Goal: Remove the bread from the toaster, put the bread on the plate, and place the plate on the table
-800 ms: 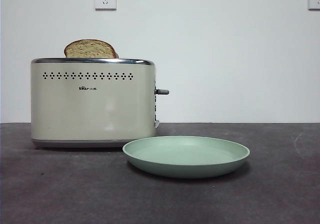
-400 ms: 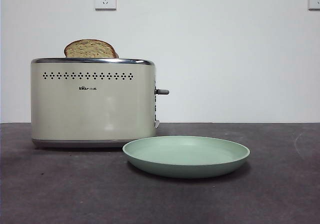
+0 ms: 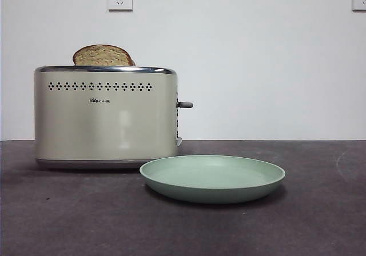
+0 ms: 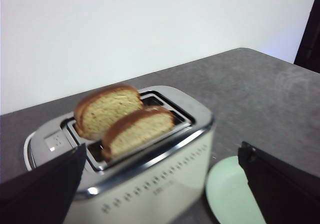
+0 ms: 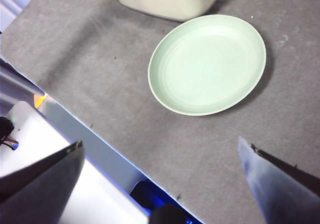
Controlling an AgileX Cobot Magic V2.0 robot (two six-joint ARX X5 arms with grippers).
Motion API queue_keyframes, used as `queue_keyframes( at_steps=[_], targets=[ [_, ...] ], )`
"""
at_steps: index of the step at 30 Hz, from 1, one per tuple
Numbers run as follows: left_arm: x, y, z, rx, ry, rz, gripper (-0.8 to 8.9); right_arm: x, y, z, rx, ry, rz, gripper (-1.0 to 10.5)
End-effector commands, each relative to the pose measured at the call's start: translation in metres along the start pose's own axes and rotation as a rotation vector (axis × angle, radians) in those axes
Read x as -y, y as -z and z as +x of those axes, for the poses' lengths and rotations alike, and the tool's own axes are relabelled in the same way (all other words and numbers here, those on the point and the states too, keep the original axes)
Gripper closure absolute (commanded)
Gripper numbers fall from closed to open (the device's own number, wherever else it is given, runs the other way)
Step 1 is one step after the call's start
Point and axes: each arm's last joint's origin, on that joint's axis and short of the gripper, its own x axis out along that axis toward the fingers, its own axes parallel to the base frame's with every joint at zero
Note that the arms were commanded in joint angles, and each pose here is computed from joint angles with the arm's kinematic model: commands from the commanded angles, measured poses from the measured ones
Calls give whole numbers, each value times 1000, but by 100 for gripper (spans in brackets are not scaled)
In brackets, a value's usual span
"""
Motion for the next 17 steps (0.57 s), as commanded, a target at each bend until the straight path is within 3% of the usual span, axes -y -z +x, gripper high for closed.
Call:
queue_keyframes(
  at_steps=[1,10,17],
  targets=[
    [-10,3,19,10,7,29,243,1,-2,1,-3,-1,11,317],
    [-29,27,79,-20,58,54,243,4,-4,6,-26,0,29,317],
    [-40,27,116,-73,73,89,244,5,-3,7,-33,-1,40,317]
  ],
)
